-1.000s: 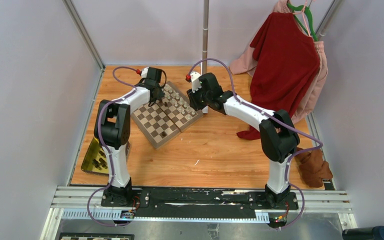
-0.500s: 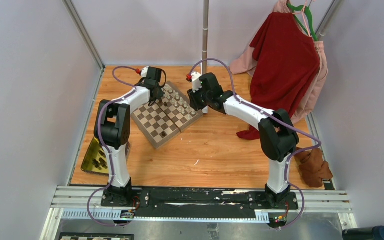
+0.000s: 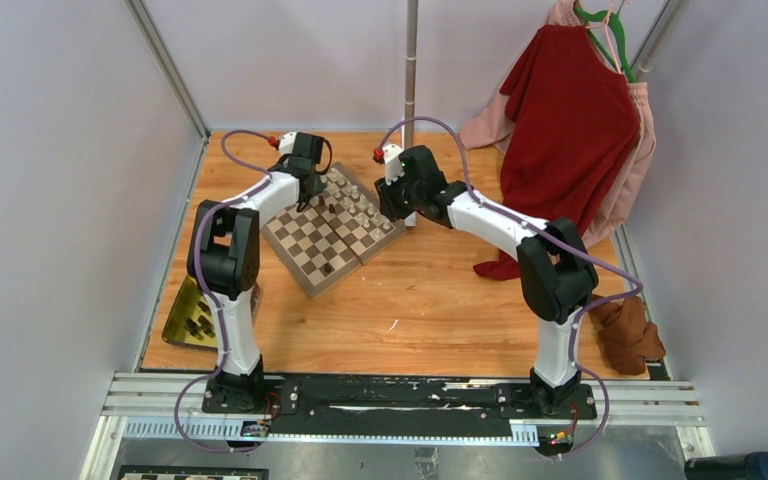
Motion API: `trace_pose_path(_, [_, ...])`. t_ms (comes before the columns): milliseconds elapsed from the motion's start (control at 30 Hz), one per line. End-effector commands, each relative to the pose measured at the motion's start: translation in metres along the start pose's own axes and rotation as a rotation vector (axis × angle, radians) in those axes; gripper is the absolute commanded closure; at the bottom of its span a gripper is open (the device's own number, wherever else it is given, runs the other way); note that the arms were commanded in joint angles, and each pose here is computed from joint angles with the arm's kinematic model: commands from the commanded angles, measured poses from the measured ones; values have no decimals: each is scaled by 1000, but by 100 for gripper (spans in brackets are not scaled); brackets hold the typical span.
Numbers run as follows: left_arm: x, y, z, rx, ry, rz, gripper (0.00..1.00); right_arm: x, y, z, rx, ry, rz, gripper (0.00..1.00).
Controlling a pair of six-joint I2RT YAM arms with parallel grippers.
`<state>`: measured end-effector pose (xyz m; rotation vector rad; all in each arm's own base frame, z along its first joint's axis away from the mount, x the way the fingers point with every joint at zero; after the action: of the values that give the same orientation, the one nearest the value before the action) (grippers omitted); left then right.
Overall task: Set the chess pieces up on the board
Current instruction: Pick up the chess piece from the chessboard, then place the chess piece on the chessboard.
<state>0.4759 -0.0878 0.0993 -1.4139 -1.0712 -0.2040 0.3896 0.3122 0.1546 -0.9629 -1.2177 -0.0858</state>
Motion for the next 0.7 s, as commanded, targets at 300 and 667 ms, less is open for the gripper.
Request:
trace_pose_path(300, [20,-23,47,151,-79,-70,100,13,1,-3,20,14,-38,65])
trace_pose_path(667, [16,-19,87,263,-141,-43,100,16,5,-1,34,42,-40,65])
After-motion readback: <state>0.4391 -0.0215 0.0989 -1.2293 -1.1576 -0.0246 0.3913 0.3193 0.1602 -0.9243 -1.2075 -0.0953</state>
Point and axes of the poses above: each gripper's point midway between its finger pads, its own y axis out along the fingers, its own z axis along the line the jaws close on, x = y × z, the point moved 4 cm from there along -y, back along the fingers, and after that the axes turned 4 degrees about -y, right-handed, at the moved point
